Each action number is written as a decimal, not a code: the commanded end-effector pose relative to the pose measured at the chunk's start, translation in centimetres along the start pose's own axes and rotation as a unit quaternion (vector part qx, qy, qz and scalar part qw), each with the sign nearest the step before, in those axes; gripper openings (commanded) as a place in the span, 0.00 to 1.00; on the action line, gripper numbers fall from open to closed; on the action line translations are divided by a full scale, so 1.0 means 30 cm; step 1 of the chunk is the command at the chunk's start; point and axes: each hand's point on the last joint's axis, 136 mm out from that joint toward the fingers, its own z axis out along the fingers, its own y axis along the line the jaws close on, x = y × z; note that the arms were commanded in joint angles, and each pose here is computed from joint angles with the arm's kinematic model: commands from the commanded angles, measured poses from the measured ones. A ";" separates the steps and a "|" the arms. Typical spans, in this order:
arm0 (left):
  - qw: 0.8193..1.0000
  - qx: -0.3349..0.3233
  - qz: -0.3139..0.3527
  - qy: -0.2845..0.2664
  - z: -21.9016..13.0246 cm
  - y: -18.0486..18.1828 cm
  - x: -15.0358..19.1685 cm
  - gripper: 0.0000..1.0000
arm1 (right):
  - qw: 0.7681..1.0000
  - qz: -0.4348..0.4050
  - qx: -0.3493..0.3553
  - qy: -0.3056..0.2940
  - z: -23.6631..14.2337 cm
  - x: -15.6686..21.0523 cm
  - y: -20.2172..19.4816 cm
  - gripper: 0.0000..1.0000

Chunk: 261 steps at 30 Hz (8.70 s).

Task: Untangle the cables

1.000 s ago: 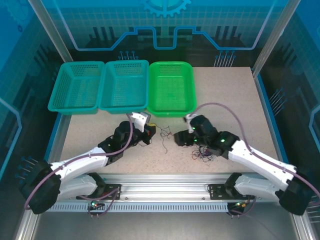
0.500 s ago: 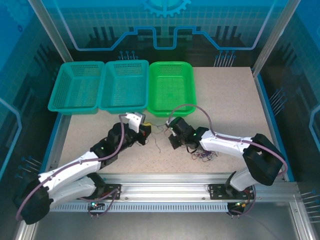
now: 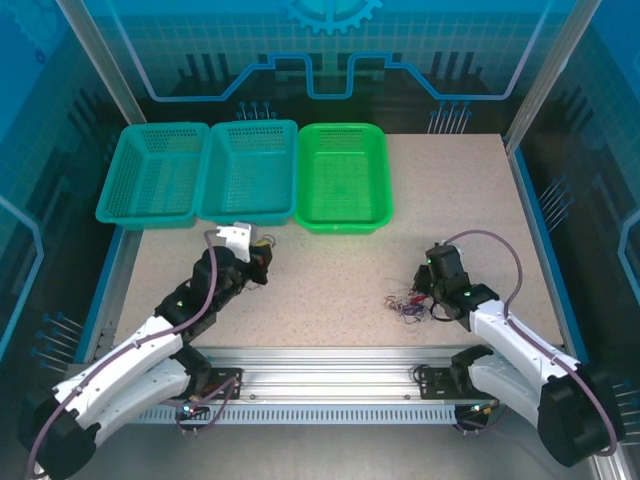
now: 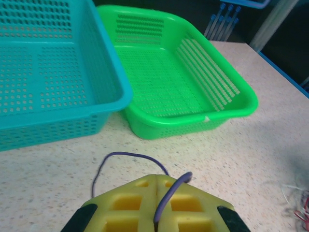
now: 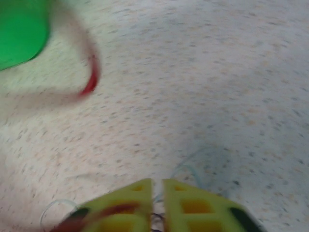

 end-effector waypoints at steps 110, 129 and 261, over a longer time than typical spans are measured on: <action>0.996 -0.040 0.058 -0.045 -0.006 -0.010 -0.577 0.00 | 0.947 -0.154 -0.274 -0.072 -0.351 -0.199 0.533 0.70; 0.951 -0.273 -0.026 -0.145 0.008 0.764 -1.058 0.00 | 0.956 -0.145 -0.255 -0.009 -0.391 -0.242 0.582 0.83; 0.875 0.182 -0.325 0.311 0.230 -0.271 0.269 0.32 | 0.883 -0.106 -0.416 0.187 -0.410 -0.056 0.779 0.00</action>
